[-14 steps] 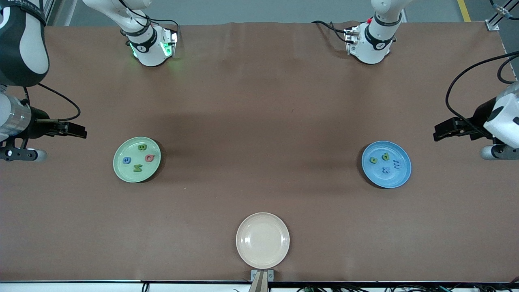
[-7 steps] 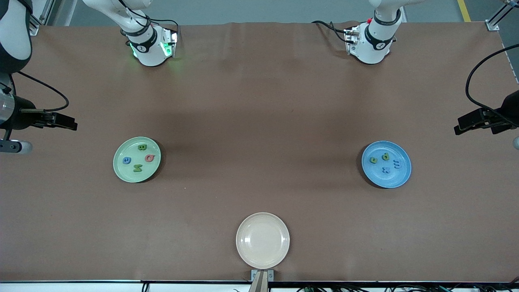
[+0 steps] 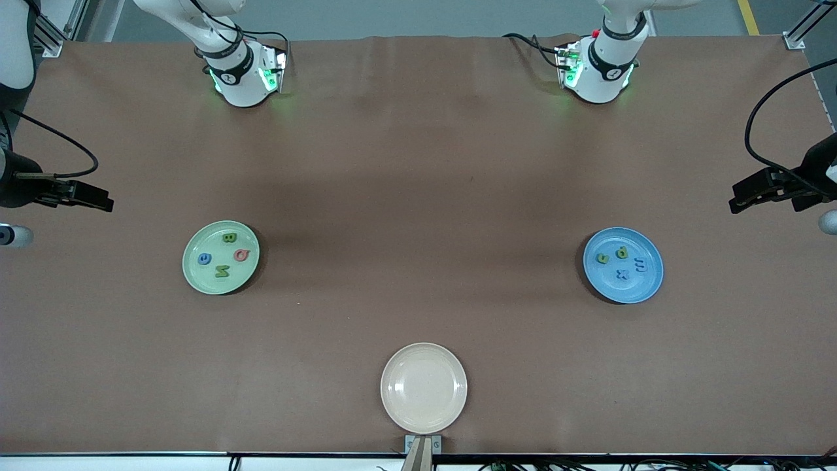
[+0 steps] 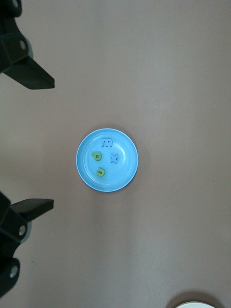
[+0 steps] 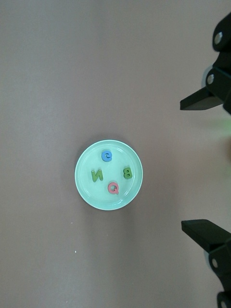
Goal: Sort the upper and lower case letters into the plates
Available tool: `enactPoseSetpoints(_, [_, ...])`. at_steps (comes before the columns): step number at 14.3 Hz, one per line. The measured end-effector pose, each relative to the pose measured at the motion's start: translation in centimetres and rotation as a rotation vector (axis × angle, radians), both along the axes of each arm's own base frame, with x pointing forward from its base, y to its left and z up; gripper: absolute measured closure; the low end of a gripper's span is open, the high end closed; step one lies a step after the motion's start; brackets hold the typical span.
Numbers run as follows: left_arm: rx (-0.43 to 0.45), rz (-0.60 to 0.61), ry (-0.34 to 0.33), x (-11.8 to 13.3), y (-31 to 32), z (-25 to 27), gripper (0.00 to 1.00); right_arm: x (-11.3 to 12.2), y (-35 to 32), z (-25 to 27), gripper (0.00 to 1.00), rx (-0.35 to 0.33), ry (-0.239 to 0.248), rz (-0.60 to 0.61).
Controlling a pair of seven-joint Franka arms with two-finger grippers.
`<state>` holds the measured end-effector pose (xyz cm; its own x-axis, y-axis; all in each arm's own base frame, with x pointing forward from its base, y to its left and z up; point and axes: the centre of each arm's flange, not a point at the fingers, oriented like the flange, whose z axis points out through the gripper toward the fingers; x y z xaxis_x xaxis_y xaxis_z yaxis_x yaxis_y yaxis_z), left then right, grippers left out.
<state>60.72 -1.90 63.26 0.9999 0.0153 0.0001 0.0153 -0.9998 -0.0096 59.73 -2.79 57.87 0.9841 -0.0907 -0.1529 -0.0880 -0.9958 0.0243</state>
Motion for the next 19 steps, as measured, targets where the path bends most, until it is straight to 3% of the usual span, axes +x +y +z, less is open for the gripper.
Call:
enactPoseSetpoints(4, [-0.01, 0.011, -0.02, -0.6, 0.1, 1.2, 0.0, 0.0, 0.2, 0.2, 0.0, 0.01, -0.002, 0.002])
enactPoseSetpoints(11, [-0.02, 0.027, -0.086, -4.4, 1.0, 5.6, 0.0, -0.9, 0.3, 0.2, 0.0, 0.014, 0.048, 0.002])
enactPoseSetpoints(19, [-0.021, 0.009, -0.081, -6.1, 0.0, 5.5, 0.0, -6.1, 0.5, 3.9, 0.0, 0.017, 0.006, 0.003])
